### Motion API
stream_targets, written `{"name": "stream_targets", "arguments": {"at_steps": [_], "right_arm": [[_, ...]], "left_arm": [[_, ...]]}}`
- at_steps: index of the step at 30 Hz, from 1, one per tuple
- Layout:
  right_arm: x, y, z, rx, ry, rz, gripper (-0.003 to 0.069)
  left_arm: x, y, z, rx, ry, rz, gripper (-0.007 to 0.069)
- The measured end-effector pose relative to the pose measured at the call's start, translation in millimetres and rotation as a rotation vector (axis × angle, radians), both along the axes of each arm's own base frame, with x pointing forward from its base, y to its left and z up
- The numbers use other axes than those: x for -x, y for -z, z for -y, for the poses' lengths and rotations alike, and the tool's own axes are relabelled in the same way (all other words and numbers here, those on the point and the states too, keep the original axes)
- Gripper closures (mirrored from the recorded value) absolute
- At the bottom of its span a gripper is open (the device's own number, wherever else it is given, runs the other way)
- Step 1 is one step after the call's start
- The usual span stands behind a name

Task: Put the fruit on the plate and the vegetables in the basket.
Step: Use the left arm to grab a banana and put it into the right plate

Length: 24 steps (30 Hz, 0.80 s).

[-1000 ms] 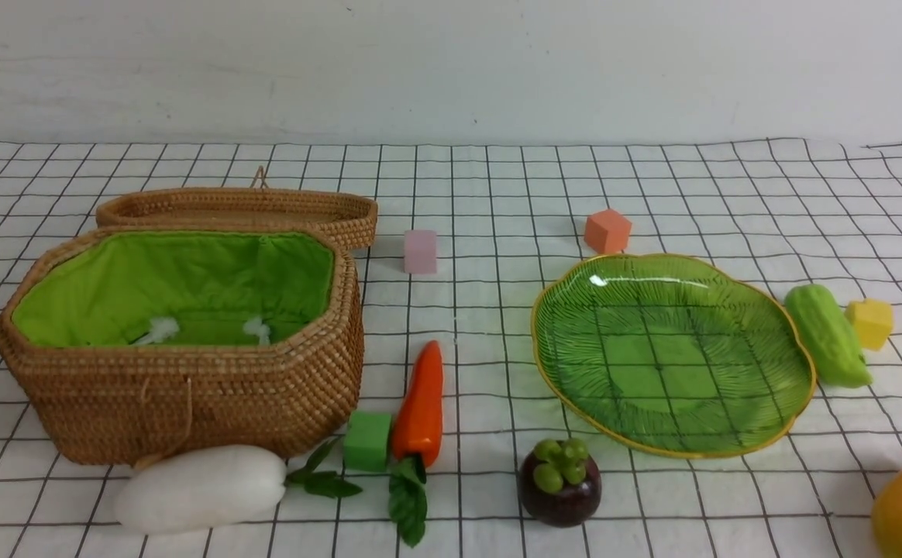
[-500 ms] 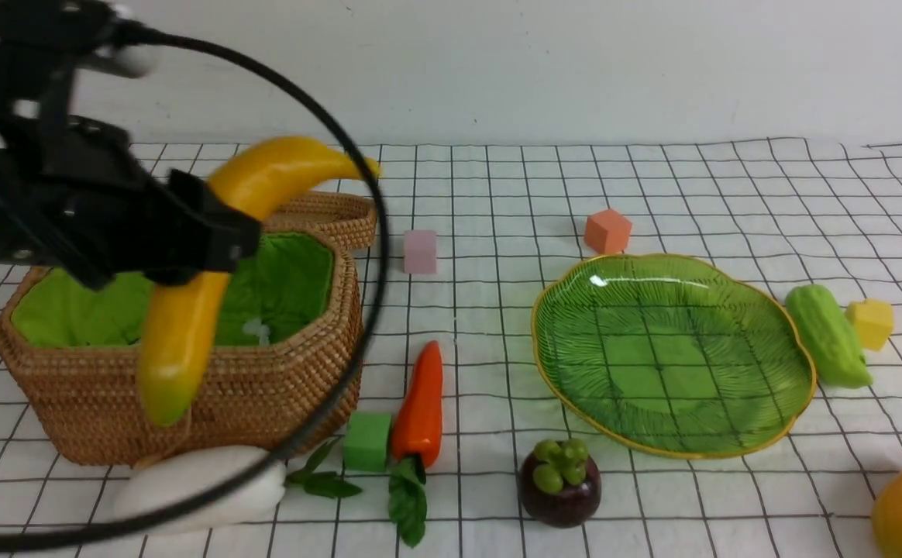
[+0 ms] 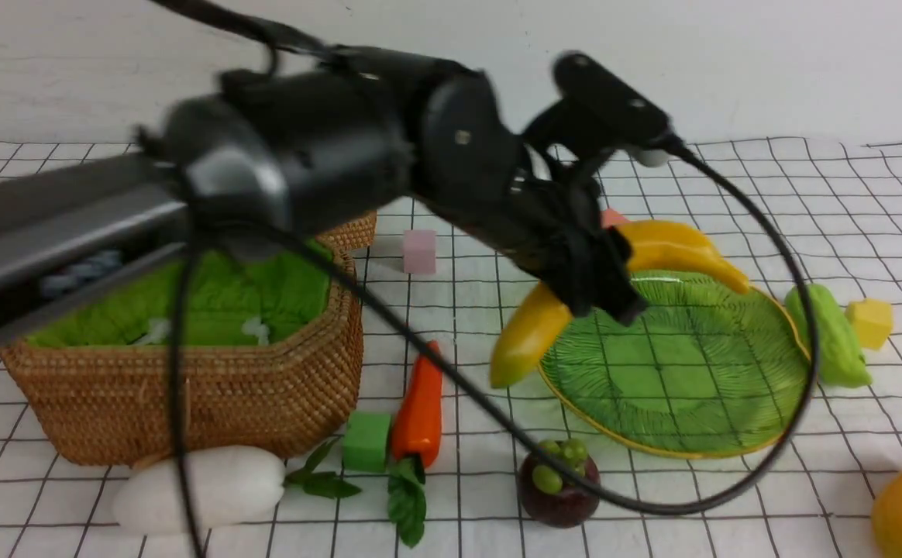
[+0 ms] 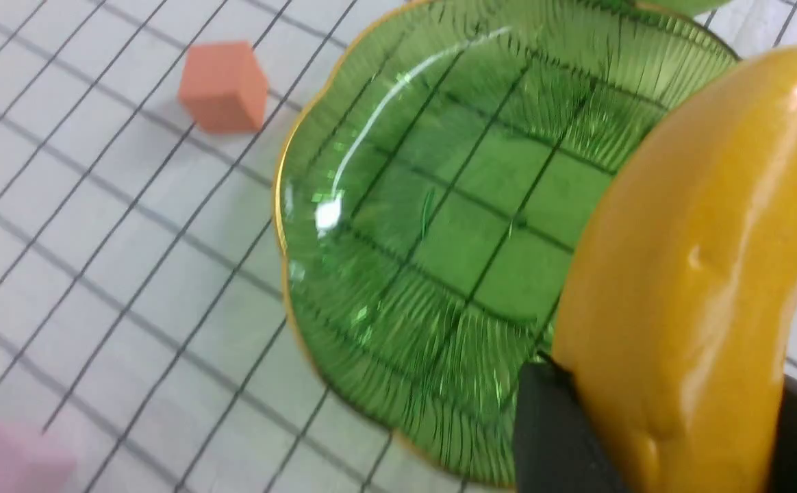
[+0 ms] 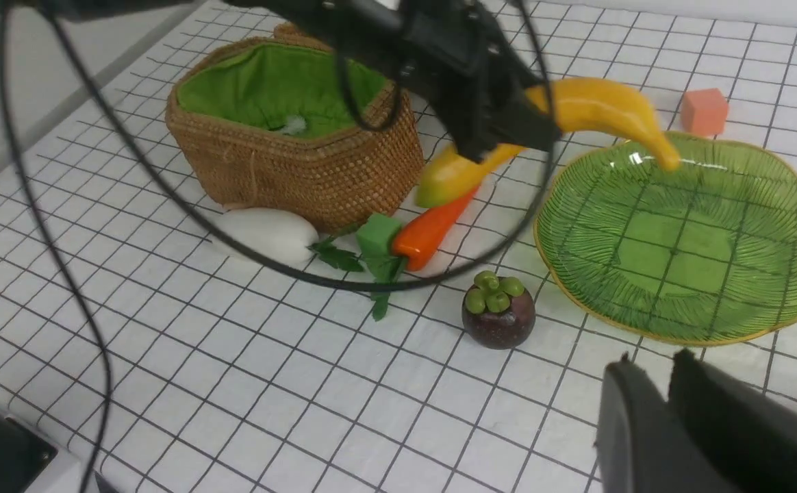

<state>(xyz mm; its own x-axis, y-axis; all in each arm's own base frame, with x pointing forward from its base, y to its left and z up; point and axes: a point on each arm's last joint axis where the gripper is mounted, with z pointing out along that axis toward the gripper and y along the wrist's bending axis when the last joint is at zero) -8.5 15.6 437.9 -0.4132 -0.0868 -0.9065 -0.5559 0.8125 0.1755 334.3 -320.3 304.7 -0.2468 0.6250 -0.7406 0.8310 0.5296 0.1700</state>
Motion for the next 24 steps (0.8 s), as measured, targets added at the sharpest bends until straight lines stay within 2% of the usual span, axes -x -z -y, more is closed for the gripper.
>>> {"name": "stream_targets", "arguments": {"at_steps": [6,7,12,16,20,22,24], "right_arm": [[0.6,0.9,-0.1,0.003,-0.003,-0.012,0.0557],[0.5,1.6,0.5,0.008,0.003,-0.019,0.0557],[-0.3,4.2,3.5,0.027,0.039,-0.044,0.0557],[-0.8,4.4,4.3,0.028,0.049,-0.045,0.0557],[-0.8,4.4,4.3,0.024,0.052,-0.048,0.0556],[-0.8,4.4,4.3,0.024,0.052,-0.049,0.0554],[-0.8,4.4,4.3,0.024,0.052,-0.049,0.0552]], "left_arm": [[-37.2,30.7,46.1,0.03,0.007,0.021,0.0316],[-48.5,48.3,56.8,0.032,0.001,0.014,0.0316],[-61.9,75.7,69.4,0.033,-0.004,0.014,0.0304],[-65.2,87.6,71.7,0.027,-0.006,0.017,0.019],[-64.6,81.3,70.0,0.033,-0.018,0.012,0.0047],[-61.2,71.3,67.2,0.041,-0.035,-0.018,0.0009],[-54.8,57.5,62.0,0.04,-0.06,-0.072,0.0005]]}}
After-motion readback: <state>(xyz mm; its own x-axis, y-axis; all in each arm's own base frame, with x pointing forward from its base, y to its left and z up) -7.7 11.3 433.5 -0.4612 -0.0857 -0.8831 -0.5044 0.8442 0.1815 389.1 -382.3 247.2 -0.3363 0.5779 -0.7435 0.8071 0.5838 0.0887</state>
